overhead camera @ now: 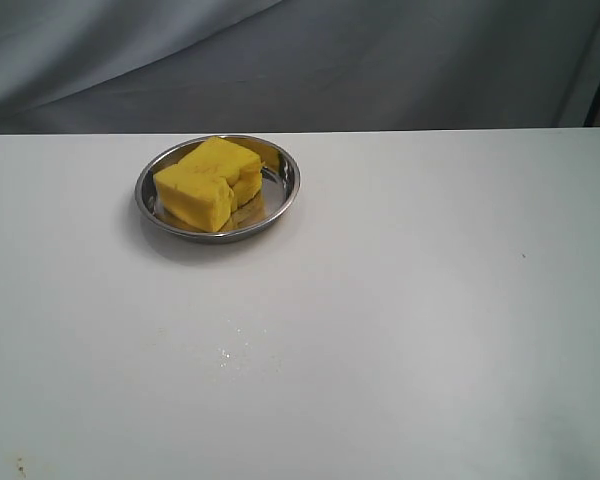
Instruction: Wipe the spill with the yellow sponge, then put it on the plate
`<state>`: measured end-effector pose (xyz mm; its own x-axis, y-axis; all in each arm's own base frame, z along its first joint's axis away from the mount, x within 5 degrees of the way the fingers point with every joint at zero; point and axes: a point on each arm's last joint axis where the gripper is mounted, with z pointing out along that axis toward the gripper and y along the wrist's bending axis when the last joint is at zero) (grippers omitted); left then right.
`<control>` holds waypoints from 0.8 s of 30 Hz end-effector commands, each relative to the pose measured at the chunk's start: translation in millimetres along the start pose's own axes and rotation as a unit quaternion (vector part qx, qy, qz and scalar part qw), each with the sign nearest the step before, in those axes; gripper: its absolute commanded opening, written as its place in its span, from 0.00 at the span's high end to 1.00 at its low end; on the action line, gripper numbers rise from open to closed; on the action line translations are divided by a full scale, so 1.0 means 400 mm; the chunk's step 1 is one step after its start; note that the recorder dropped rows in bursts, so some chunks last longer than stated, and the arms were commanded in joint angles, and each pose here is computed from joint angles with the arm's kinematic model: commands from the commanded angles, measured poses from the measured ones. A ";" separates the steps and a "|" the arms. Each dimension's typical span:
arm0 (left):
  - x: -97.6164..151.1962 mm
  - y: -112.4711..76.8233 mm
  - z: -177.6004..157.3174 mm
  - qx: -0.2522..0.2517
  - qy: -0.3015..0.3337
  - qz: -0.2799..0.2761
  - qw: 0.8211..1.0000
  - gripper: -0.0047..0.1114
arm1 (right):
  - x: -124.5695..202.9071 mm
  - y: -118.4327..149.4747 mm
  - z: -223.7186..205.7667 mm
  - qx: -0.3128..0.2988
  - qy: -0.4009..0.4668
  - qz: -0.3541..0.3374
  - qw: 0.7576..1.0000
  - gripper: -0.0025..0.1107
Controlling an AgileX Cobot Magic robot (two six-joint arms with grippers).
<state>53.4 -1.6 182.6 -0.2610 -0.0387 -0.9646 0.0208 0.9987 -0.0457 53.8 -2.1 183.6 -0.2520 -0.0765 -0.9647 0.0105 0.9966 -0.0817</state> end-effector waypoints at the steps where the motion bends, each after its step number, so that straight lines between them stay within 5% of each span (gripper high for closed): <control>1: 0.003 0.005 0.000 -0.016 0.001 -0.007 1.000 0.96 | 0.002 0.000 0.000 0.001 -0.002 -0.001 1.000 0.98; 24: 0.003 0.001 0.000 -0.003 0.001 -0.003 1.000 0.96 | 0.002 0.000 0.000 0.001 -0.002 -0.001 1.000 0.98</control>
<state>53.2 -1.2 182.0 -0.2667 -0.0403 -0.9629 0.0139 0.9989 -0.0456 53.8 -2.1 183.6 -0.2520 -0.0765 -0.9647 0.0105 0.9966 -0.0817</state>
